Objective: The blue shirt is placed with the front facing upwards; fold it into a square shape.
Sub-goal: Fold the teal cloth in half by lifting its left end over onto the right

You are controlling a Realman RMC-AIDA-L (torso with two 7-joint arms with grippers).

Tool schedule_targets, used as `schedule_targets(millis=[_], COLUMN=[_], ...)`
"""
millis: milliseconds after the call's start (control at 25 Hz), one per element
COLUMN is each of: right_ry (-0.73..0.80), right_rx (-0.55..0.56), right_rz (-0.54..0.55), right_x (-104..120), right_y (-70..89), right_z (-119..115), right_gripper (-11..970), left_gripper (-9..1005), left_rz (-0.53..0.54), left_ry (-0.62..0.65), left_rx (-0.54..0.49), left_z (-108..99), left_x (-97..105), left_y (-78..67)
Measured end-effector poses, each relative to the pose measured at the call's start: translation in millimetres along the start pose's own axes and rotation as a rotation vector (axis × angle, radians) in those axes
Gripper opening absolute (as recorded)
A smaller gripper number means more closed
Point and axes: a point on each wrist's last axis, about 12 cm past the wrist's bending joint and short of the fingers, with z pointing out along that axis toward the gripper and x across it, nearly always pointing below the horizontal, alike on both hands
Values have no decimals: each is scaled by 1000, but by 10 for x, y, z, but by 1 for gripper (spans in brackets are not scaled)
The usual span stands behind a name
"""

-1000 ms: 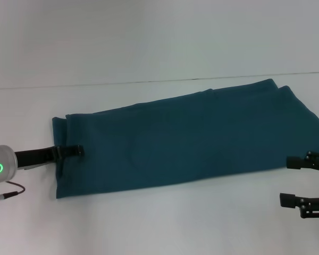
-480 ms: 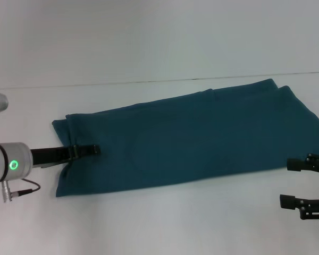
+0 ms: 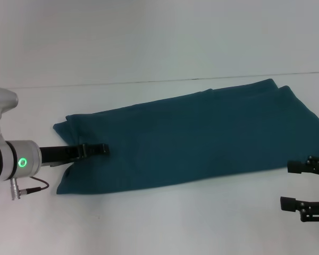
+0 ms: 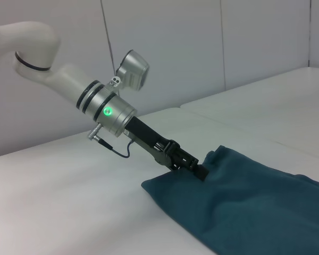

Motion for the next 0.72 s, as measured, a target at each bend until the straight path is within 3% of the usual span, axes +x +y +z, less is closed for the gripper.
schedule_targets(millis=[360,480,720], right_ry=[-1,-1,-4], right_rx=[0,0,-3], right_rz=[1,3,14], right_x=[8,15,40], right_y=[4,8,20], right_z=[0,-2,-1], right_gripper=[916,916,917], left_gripper=[874,713,571], left_rz=[26,59,72], left_ry=[18,35,33], left_rx=[6,1,-1], left_z=[38,68,74], left_x=[13,23,7], left_y=[-52,-88,-106])
